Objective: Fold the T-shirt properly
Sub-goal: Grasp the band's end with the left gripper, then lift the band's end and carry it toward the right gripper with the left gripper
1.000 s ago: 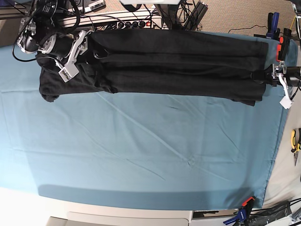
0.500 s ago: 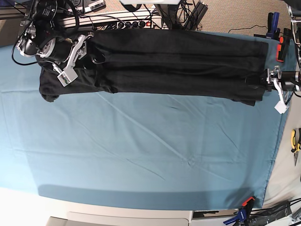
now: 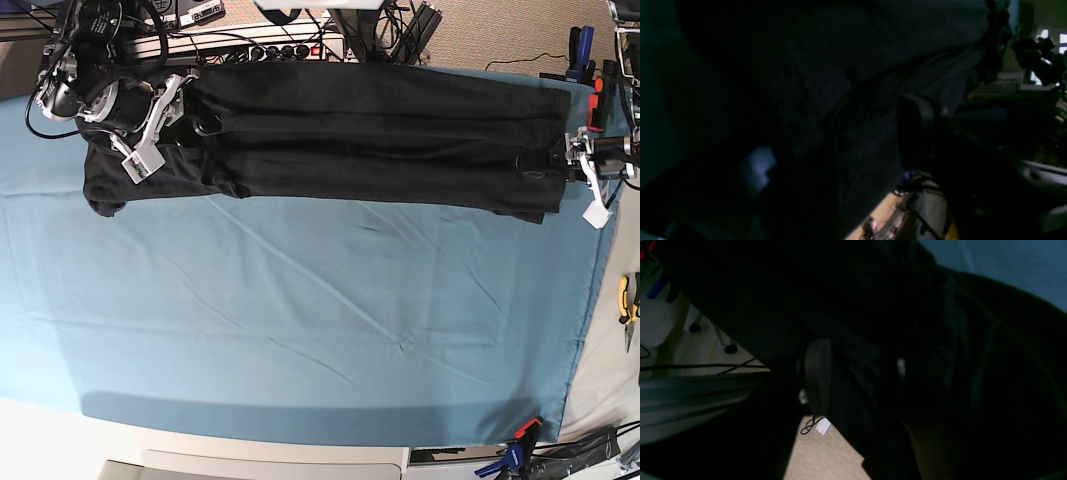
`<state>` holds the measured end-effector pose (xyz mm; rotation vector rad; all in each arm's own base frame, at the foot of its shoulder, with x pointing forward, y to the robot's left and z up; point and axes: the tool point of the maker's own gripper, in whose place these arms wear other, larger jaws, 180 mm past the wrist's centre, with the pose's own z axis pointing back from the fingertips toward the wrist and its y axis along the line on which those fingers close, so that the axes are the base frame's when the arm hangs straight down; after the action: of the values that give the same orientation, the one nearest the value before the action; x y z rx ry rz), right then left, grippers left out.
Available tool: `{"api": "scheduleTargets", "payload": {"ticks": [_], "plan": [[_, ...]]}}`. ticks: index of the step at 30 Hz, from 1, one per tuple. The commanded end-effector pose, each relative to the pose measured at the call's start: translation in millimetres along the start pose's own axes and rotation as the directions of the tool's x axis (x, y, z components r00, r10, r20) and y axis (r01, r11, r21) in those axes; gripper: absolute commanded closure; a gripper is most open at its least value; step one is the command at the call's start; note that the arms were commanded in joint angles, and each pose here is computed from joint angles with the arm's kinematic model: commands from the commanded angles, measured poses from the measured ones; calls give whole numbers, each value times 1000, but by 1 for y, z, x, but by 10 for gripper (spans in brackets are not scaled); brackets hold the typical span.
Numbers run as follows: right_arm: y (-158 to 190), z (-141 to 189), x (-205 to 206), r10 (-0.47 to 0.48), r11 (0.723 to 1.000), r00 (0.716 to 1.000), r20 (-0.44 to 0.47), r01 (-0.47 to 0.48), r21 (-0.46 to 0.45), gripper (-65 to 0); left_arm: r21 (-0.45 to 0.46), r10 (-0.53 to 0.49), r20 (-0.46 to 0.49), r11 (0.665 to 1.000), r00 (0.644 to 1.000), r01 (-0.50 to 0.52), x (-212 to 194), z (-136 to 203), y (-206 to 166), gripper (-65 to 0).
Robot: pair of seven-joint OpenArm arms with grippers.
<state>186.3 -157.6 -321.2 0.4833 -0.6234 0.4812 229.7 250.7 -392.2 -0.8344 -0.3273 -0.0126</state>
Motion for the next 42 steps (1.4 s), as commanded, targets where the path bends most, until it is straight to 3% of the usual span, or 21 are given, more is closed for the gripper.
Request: {"api": "scheduleTargets", "payload": {"ticks": [1, 4, 6, 10, 11, 19, 25, 38, 42], "plan": [[0, 4, 10, 19, 1000, 999, 36, -19, 0, -245, 55, -4, -69, 998, 998, 8, -10, 7, 9, -435], [0, 4, 10, 19, 1000, 999, 36, -19, -1, -245, 51, -23, -66, 998, 998, 26, -8, 7, 8, -397], [0, 4, 10, 19, 1000, 999, 36, -19, -1, -245, 51, -23, -66, 998, 998, 27, -8, 8, 8, -293], [0, 4, 10, 19, 1000, 999, 39, -19, 0, -245, 42, -65, -68, 997, 996, 68, -8, 8, 7, -23], [0, 4, 10, 19, 1000, 999, 39, -19, 0, -245, 39, -76, -69, 996, 995, 79, -8, 8, 7, 0], [1, 4, 11, 19, 1000, 999, 41, -19, 1, -245, 35, -101, -59, 994, 993, 103, -2, 8, 5, 0], [1, 4, 14, 18, 1000, 998, 57, -18, 2, -245, 33, -156, -6, 987, 988, 156, 32, 11, -5, 0], [22, -15, 50, -77, 996, 963, 258, 64, 58, -245, 36, -152, 10, 988, 988, 152, 42, 12, -8, 0], [17, -18, 52, -75, 997, 959, 274, 72, 21, -244, 34, -157, -5, 987, 988, 157, 36, 10, -11, 0]]}}
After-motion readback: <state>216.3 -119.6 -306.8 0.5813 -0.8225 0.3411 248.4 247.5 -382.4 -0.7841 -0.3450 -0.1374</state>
